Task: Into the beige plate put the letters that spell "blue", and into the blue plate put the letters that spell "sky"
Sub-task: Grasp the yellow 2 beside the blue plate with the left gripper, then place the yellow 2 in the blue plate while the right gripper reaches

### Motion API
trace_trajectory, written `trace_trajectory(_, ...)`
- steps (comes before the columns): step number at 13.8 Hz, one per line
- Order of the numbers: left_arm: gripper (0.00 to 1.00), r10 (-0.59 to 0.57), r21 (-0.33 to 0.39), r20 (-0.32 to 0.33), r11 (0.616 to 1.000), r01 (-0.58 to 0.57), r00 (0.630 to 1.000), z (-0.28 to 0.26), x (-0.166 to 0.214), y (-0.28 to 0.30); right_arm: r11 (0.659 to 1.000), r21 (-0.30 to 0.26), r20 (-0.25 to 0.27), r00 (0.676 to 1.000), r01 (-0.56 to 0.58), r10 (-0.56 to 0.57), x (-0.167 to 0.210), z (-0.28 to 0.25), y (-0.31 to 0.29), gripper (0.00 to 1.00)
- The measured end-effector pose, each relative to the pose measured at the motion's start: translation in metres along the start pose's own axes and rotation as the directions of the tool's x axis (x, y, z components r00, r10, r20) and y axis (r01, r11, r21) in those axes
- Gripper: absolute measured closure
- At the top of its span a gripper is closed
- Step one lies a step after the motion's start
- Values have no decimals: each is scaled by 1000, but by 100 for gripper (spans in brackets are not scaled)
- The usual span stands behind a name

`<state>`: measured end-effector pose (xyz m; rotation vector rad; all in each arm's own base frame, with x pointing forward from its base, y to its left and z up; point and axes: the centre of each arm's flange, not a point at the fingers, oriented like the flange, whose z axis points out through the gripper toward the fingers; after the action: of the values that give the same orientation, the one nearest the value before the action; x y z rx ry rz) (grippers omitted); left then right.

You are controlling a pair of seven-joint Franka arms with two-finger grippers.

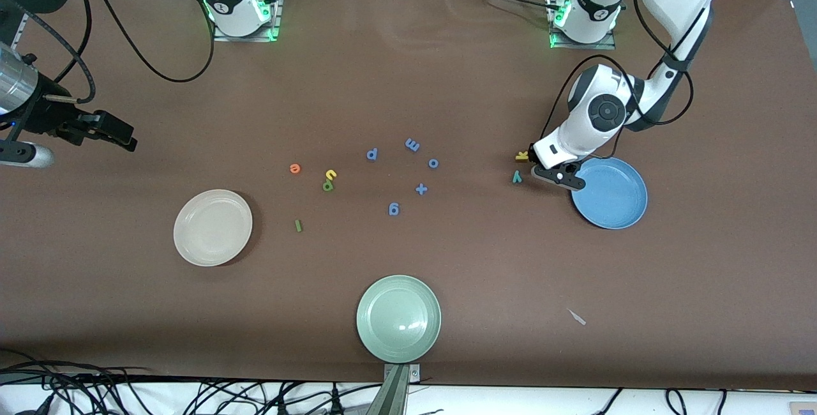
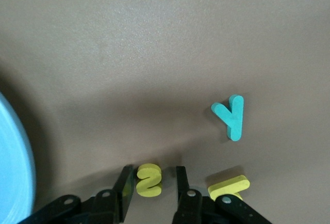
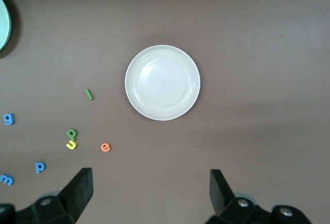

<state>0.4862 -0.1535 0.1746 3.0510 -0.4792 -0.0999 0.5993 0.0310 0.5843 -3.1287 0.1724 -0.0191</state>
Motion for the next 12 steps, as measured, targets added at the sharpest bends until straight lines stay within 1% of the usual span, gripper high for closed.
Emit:
trace_trajectory(1,60,4,6,0,1000,-4,1000,0,0,0,1000,0,0,1000,0,0,0,0,0,0)
trace_trajectory(2,63,7,13,0,1000,-7,1000,1,0,1,1000,0,0,1000,0,0,0,0,0,0)
trace_trajectory(3,63,4,19,1,1000,-4,1000,1,0,1,1000,0,0,1000,0,0,0,0,0,0)
trace_trajectory(4,65,4,25,1,1000,-4,1000,2,-1,1,1000,0,0,1000,0,0,0,0,0,0)
trace_trajectory(6,66,2,29,1,1000,-2,1000,2,-1,1,1000,0,0,1000,0,0,0,0,0,0)
trace_trajectory(8,76,0,29,1,1000,0,1000,2,-1,1,1000,0,1,1000,0,0,0,0,0,0)
trace_trajectory(10,77,-12,29,-2,1000,12,1000,1,0,1,1000,-1,7,1000,1,-1,1,4,0,0)
trace_trajectory(12,77,-32,29,-12,999,32,999,-2,4,1,1000,-4,25,999,20,-20,3,11,-2,0)
